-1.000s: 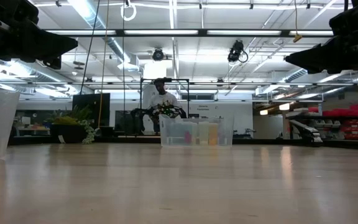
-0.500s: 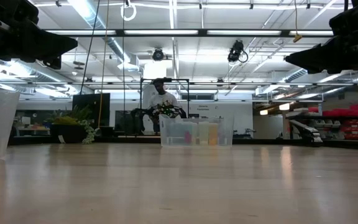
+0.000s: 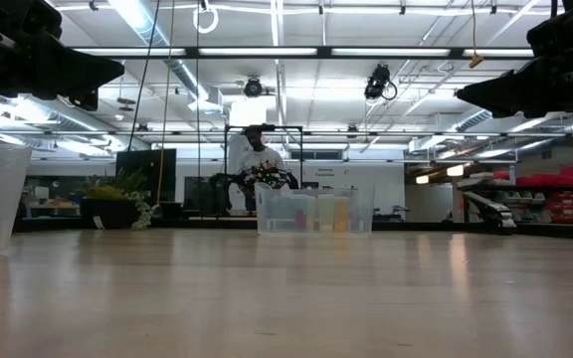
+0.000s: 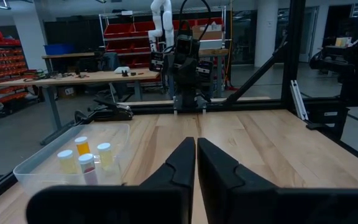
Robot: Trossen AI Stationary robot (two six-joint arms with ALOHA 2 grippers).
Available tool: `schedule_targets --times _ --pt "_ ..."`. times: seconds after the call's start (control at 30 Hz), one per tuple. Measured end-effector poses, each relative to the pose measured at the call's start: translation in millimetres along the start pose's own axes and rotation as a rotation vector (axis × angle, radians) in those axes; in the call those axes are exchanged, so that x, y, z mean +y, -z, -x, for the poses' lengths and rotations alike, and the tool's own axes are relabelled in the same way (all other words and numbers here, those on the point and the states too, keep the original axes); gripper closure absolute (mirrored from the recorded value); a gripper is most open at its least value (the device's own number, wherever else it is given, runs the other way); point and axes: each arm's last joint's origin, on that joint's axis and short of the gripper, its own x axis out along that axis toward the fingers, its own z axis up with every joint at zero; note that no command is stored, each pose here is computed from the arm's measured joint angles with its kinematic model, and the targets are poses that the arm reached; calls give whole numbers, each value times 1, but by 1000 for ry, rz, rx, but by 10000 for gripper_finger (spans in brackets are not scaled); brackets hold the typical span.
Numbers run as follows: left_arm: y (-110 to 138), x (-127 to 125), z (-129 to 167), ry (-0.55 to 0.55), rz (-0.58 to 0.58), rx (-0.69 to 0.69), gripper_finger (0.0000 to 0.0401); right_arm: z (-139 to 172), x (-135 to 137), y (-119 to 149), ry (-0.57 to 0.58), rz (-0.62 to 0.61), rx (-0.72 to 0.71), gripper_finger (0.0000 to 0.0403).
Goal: Pick and place medicine bottles into bin by pill shape (circle, oval)
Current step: Return to Home Position
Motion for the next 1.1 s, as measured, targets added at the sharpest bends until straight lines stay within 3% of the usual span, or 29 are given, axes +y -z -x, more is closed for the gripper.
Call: schedule_targets --times 1.1 --pt "0 0 0 0 0 0 369 0 0 0 0 0 0 287"
